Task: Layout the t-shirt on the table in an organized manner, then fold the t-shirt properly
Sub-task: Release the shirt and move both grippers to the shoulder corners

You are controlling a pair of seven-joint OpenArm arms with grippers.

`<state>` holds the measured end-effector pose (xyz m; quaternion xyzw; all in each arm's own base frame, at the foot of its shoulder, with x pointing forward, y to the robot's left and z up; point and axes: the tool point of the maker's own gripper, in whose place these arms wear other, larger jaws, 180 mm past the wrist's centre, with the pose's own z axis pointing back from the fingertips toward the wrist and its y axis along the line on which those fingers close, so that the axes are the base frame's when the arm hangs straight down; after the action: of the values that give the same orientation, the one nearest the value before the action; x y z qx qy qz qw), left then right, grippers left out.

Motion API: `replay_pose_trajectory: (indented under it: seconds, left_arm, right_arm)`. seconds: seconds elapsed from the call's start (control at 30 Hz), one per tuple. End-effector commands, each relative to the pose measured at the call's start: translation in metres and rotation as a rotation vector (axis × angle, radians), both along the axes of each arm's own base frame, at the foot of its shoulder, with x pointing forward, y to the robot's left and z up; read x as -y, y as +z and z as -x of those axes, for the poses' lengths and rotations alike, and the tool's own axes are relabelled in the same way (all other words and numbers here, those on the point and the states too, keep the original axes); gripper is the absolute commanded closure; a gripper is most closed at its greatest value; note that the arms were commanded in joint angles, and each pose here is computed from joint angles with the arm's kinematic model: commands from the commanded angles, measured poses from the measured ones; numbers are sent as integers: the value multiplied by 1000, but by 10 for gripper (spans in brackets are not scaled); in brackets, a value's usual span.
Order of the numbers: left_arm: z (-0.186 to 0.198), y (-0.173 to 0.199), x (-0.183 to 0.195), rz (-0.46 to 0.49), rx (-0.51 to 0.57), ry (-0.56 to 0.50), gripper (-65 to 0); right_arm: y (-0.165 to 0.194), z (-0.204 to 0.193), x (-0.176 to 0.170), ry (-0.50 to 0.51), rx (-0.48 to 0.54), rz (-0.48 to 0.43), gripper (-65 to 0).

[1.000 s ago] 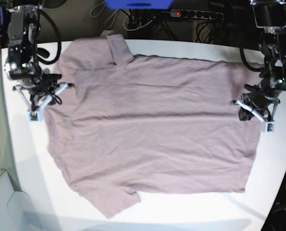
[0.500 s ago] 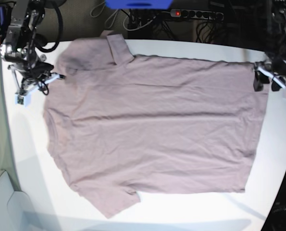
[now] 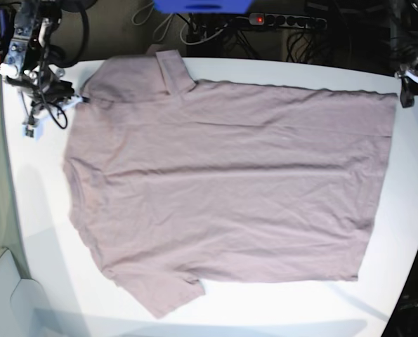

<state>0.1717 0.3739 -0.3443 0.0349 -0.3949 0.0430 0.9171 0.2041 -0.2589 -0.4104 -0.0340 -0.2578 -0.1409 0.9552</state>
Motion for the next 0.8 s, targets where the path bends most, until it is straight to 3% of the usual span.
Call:
replay_pose_trajectory:
  seconds: [0.0,0.3,0.57,0.67,0.77]
  left_arm:
    - [-1,13,-7,-24,31,-3,-392]
    - [19,-13,-29,-14,-48,71,-395]
    - [5,-17,-32,-31,-48,80,-395]
    - [4,-22,-35,-27,-61,89,-396]
    - [0,-32,-32,-16,-89,69,-424]
  right_arm:
    - [8,-8,5,1,38,15,0]
    - [15,13,27,-27,22,66,0]
    - [33,16,23,-2,53,90,0]
    - [31,19,23,3,44,90,-77]
    - [31,18,17,89,43,93,-196]
